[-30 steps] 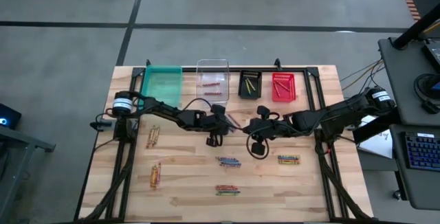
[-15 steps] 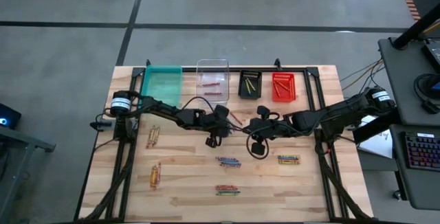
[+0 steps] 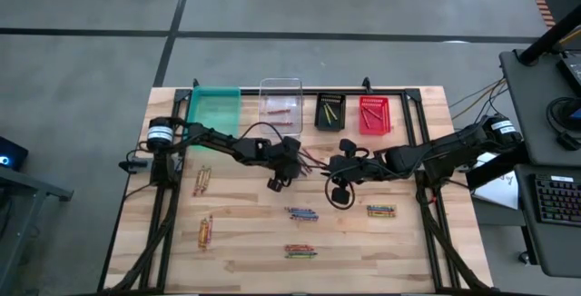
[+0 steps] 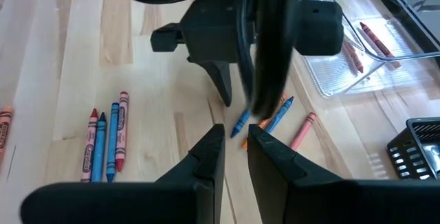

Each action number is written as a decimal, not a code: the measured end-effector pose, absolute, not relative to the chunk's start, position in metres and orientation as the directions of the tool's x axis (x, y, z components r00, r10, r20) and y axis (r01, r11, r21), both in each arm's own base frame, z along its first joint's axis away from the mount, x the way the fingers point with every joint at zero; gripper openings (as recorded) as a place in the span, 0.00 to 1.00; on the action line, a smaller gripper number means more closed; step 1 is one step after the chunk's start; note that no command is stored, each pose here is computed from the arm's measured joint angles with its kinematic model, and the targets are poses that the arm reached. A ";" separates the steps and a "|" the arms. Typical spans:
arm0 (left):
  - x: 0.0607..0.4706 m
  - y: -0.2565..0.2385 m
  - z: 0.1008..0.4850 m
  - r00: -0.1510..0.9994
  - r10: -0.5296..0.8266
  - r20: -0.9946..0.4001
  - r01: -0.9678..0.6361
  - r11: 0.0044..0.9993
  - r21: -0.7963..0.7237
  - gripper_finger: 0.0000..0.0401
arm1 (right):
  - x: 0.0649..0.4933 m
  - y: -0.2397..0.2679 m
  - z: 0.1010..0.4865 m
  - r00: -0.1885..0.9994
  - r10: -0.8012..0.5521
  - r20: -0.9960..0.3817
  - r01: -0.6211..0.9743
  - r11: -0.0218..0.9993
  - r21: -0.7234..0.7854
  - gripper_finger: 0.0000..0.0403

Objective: Sort crayons
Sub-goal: Put the blue crayon into the green transparent bin

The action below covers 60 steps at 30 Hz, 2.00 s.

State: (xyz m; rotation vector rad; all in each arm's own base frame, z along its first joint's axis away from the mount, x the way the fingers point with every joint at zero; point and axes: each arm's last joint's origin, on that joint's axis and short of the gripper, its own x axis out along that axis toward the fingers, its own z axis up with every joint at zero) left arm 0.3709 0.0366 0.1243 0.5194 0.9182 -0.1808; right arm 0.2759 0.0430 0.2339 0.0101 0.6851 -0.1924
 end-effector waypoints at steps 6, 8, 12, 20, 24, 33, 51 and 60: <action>0.371 0.040 0.123 0.601 0.069 -0.796 0.376 0.855 0.358 0.33 | 0.276 0.043 0.234 0.757 -0.174 -0.630 0.181 0.982 -0.054 0.13; 0.371 0.040 0.123 0.600 0.067 -0.797 0.378 0.855 0.356 0.32 | 0.276 0.042 0.234 0.757 -0.176 -0.629 0.184 0.982 -0.054 0.13; 0.370 0.041 0.122 0.596 0.067 -0.800 0.377 0.856 0.353 0.30 | 0.276 0.040 0.234 0.755 -0.182 -0.630 0.191 0.980 -0.054 0.13; 0.368 0.040 0.124 0.583 0.067 -0.810 0.381 0.858 0.345 0.26 | 0.277 0.033 0.234 0.751 -0.200 -0.629 0.214 0.975 -0.054 0.13; 0.366 0.040 0.132 0.588 0.071 -0.806 0.367 0.864 0.344 0.25 | 0.278 0.031 0.234 0.749 -0.206 -0.630 0.216 0.974 -0.062 0.13; 0.367 0.040 0.137 0.612 0.110 -0.783 0.356 0.846 0.397 0.24 | 0.278 0.027 0.234 0.746 -0.216 -0.630 0.218 0.973 -0.075 0.13; 0.371 0.041 0.122 0.598 0.107 -0.794 0.367 0.844 0.390 0.22 | 0.278 0.027 0.234 0.746 -0.215 -0.630 0.220 0.973 -0.072 0.13; 0.369 0.040 0.121 0.583 0.079 -0.808 0.387 0.848 0.362 0.19 | 0.278 0.027 0.234 0.746 -0.215 -0.630 0.219 0.973 -0.072 0.13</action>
